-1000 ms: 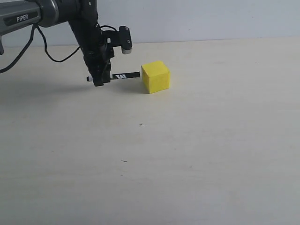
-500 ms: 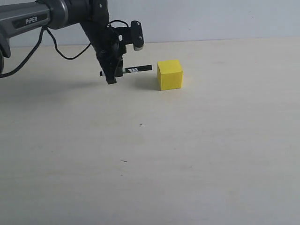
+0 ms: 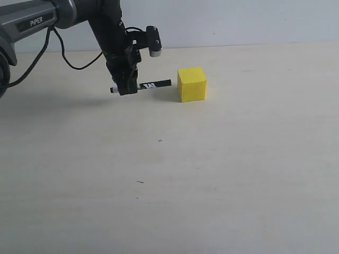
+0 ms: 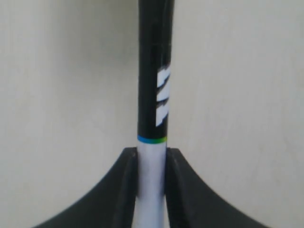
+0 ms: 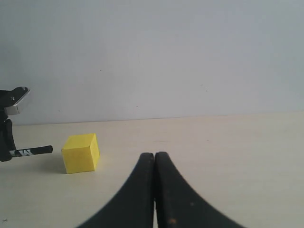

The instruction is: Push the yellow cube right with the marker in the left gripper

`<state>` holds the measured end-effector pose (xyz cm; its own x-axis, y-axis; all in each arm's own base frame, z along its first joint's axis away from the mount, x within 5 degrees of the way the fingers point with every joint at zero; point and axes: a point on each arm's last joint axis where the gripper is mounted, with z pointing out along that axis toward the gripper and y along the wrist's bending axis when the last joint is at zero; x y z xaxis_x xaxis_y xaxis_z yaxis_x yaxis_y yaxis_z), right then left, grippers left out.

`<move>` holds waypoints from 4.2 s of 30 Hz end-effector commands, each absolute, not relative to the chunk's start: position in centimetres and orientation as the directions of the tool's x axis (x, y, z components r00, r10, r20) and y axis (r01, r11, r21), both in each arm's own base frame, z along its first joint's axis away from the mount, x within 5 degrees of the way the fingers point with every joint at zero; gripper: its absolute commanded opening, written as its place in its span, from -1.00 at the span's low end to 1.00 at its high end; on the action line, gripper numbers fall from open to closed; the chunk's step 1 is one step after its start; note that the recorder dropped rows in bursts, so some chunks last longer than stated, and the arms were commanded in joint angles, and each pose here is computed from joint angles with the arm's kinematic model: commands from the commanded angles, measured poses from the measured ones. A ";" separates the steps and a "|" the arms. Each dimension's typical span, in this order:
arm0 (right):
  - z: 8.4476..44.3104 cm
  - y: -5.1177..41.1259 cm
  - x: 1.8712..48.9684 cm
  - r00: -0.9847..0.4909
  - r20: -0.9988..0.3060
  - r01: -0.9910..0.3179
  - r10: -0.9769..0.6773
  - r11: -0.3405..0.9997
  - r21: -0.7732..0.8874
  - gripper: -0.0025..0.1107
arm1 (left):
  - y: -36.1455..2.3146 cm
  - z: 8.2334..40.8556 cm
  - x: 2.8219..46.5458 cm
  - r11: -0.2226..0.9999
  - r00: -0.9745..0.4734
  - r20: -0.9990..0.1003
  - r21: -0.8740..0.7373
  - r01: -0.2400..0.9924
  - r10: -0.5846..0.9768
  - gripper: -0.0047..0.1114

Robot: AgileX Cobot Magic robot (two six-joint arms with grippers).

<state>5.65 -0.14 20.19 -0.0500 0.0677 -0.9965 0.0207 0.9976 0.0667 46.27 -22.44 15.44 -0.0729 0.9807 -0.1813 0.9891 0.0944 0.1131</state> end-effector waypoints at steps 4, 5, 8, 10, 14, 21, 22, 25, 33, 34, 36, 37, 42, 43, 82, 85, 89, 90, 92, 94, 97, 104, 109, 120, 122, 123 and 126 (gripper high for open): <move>20.1 -0.1 5.6 -0.045 -0.997 0.021 0.063 0.998 0.062 -0.96 | -22.5 16.2 46.9 0.183 -0.150 -0.216 0.139 0.973 0.965 -0.92; 20.1 -0.1 5.6 -0.045 -0.997 0.021 0.063 0.998 0.062 -0.96 | -22.4 16.1 46.7 0.214 -0.187 -0.208 0.112 0.971 0.960 -0.92; 20.1 -0.1 5.6 -0.045 -0.997 0.021 0.063 0.998 0.062 -0.96 | -22.1 16.0 46.7 0.201 -0.179 -0.174 0.122 0.972 0.968 -0.92; 20.1 -0.1 5.6 -0.045 -0.997 0.021 0.063 0.998 0.062 -0.96 | -22.1 16.0 46.9 0.188 -0.164 -0.153 0.161 0.969 0.975 -0.92; 20.1 -0.1 5.6 -0.045 -0.997 0.021 0.063 0.998 0.062 -0.96 | -22.2 15.4 46.7 0.130 -0.124 -0.040 0.201 0.971 0.991 -0.92; 20.1 -0.1 5.6 -0.045 -0.997 0.021 0.063 0.998 0.062 -0.96 | -22.9 15.5 46.7 0.140 -0.126 -0.080 0.190 0.972 0.989 -0.92; 20.1 -0.1 5.6 -0.045 -0.997 0.021 0.063 0.998 0.062 -0.96 | -23.0 15.4 46.8 0.140 -0.127 -0.081 0.190 0.972 0.989 -0.92; 20.1 -0.1 5.6 -0.045 -0.997 0.021 0.063 0.998 0.062 -0.96 | -23.6 14.9 46.8 0.140 -0.123 -0.094 0.205 0.969 0.988 -0.92; 20.1 -0.1 5.6 -0.045 -0.997 0.021 0.063 0.998 0.062 -0.96 | -27.5 14.4 46.0 0.109 -0.057 -0.186 0.281 0.954 0.981 -0.92; 20.1 -0.1 5.6 -0.045 -0.997 0.021 0.063 0.998 0.062 -0.96 | -27.8 14.4 45.9 0.103 -0.050 -0.188 0.284 0.953 0.981 -0.92; 20.1 -0.1 5.6 -0.045 -0.997 0.021 0.063 0.998 0.062 -0.96 | -27.9 14.4 45.8 0.098 -0.046 -0.185 0.281 0.955 0.982 -0.92; 20.1 -0.1 5.6 -0.045 -0.997 0.021 0.063 0.998 0.062 -0.96 | -27.9 14.4 45.8 0.096 -0.046 -0.179 0.279 0.955 0.983 -0.92; 20.1 -0.1 5.6 -0.045 -0.997 0.021 0.063 0.998 0.062 -0.96 | -25.1 14.3 47.0 0.163 -0.128 -0.146 0.261 0.951 0.981 -0.92; 20.1 -0.1 5.6 -0.045 -0.997 0.021 0.063 0.998 0.062 -0.96 | -24.5 14.2 47.2 0.176 -0.144 -0.140 0.253 0.951 0.980 -0.92; 20.1 -0.1 5.6 -0.045 -0.997 0.021 0.063 0.998 0.062 -0.96 | -28.0 14.4 45.8 0.202 -0.150 -0.197 0.282 0.938 0.969 -0.92; 20.1 -0.1 5.6 -0.045 -0.997 0.021 0.063 0.998 0.062 -0.96 | -27.9 14.4 45.7 0.201 -0.153 -0.188 0.272 0.941 0.970 -0.92; 20.1 -0.1 5.6 -0.045 -0.997 0.021 0.063 0.998 0.062 -0.96 | -27.9 14.4 45.7 0.201 -0.153 -0.188 0.271 0.941 0.970 -0.92; 20.1 -0.1 5.6 -0.045 -0.997 0.021 0.063 0.998 0.062 -0.96 | -27.9 14.4 45.7 0.201 -0.153 -0.188 0.271 0.941 0.970 -0.92; 20.1 -0.1 5.6 -0.045 -0.997 0.021 0.063 0.998 0.062 -0.96 | -27.9 14.4 45.7 0.201 -0.152 -0.189 0.273 0.941 0.970 -0.92; 20.1 -0.1 5.6 -0.045 -0.997 0.021 0.063 0.998 0.062 -0.96 | -28.0 14.4 45.7 0.201 -0.151 -0.192 0.276 0.940 0.970 -0.92; 20.1 -0.1 5.6 -0.045 -0.997 0.021 0.063 0.998 0.062 -0.96 | -28.0 14.4 45.7 0.183 -0.133 -0.188 0.281 0.942 0.973 -0.92; 20.1 -0.1 5.6 -0.045 -0.997 0.021 0.063 0.998 0.062 -0.96 | -27.8 15.3 45.4 0.154 -0.124 -0.138 0.232 0.960 0.983 -0.92; 20.1 -0.1 5.6 -0.045 -0.997 0.021 0.063 0.998 0.062 -0.96 | -28.0 16.2 45.3 0.128 -0.097 -0.139 0.234 0.964 0.986 -0.92; 20.1 -0.1 5.6 -0.045 -0.997 0.021 0.063 0.998 0.062 -0.96 | -28.8 16.0 45.0 0.087 -0.055 -0.127 0.259 0.962 0.990 -0.92; 20.1 -0.1 5.6 -0.045 -0.997 0.021 0.063 0.998 0.062 -0.96 | -29.5 15.9 44.7 0.048 -0.018 -0.111 0.273 0.961 0.994 -0.92; 20.1 -0.1 5.6 -0.045 -0.997 0.021 0.063 0.998 0.062 -0.96 | -29.8 15.8 44.4 0.022 0.006 -0.101 0.274 0.962 0.995 -0.92; 20.1 -0.1 5.6 -0.045 -0.997 0.021 0.065 0.998 0.065 -0.96 | -30.8 15.5 43.9 -0.015 0.043 -0.095 0.277 0.961 0.995 -0.92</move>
<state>5.65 -0.14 20.19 -0.0500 0.0677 -0.9965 0.0207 0.9976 0.0667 44.35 -29.70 15.51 -0.0001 0.9956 -0.0938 0.9652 0.0247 0.2604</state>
